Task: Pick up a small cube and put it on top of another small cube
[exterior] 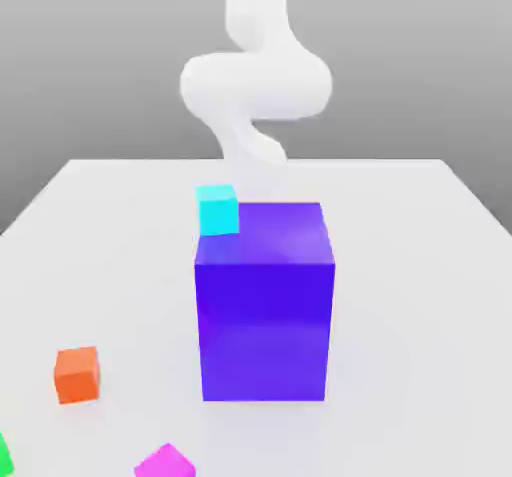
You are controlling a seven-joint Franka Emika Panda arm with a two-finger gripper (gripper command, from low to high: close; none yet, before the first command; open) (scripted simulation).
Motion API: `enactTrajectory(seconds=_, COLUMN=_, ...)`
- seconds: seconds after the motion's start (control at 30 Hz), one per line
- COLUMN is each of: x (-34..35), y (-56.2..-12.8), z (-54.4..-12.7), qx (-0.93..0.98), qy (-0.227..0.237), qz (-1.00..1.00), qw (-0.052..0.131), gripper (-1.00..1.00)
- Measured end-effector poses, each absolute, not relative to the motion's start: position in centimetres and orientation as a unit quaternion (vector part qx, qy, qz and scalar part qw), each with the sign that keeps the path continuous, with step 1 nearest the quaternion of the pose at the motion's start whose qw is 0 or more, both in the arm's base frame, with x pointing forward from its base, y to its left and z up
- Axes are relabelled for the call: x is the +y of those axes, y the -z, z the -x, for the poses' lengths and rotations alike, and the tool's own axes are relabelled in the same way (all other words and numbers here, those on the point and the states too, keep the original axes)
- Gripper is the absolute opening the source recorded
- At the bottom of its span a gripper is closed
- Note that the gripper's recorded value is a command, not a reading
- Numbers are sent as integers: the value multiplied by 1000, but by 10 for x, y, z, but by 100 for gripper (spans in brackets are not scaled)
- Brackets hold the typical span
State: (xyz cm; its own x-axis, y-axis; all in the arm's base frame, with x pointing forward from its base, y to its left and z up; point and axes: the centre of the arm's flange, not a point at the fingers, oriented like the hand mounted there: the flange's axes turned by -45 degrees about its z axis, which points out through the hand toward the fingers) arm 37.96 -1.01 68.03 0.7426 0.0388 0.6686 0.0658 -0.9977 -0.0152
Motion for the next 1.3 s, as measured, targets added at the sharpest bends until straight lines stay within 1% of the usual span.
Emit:
enactTrajectory(seconds=0.13, x=-22, y=-623, z=-430, qx=-82, qy=307, qz=947, qw=41, gripper=0)
enactTrajectory(seconds=0.27, x=-30, y=-561, z=-470, qx=-131, qy=261, qz=955, qw=58, gripper=0)
enactTrajectory(seconds=0.4, x=-37, y=-494, z=-500, qx=-177, qy=217, qz=958, qw=67, gripper=0)
enactTrajectory(seconds=0.53, x=-43, y=-426, z=-520, qx=-221, qy=174, qz=957, qw=69, gripper=0)
enactTrajectory(seconds=0.63, x=-49, y=-376, z=-529, qx=-253, qy=142, qz=955, qw=66, gripper=0)
enactTrajectory(seconds=0.73, x=-57, y=-327, z=-532, qx=-284, qy=111, qz=951, qw=58, gripper=0)
enactTrajectory(seconds=0.87, x=-70, y=-268, z=-530, qx=-327, qy=68, qz=942, qw=41, gripper=0)
enactTrajectory(seconds=1.07, x=-95, y=-194, z=-518, qx=-390, qy=7, qz=921, qw=4, gripper=0)
enactTrajectory(seconds=1.17, x=-98, y=-151, z=-517, qx=-397, qy=1, qz=918, qw=-1, gripper=0)
enactTrajectory(seconds=1.2, x=-98, y=-137, z=-516, qx=-397, qy=1, qz=918, qw=-1, gripper=-100)
enactTrajectory(seconds=1.3, x=-98, y=-137, z=-516, qx=-397, qy=0, qz=918, qw=0, gripper=-100)
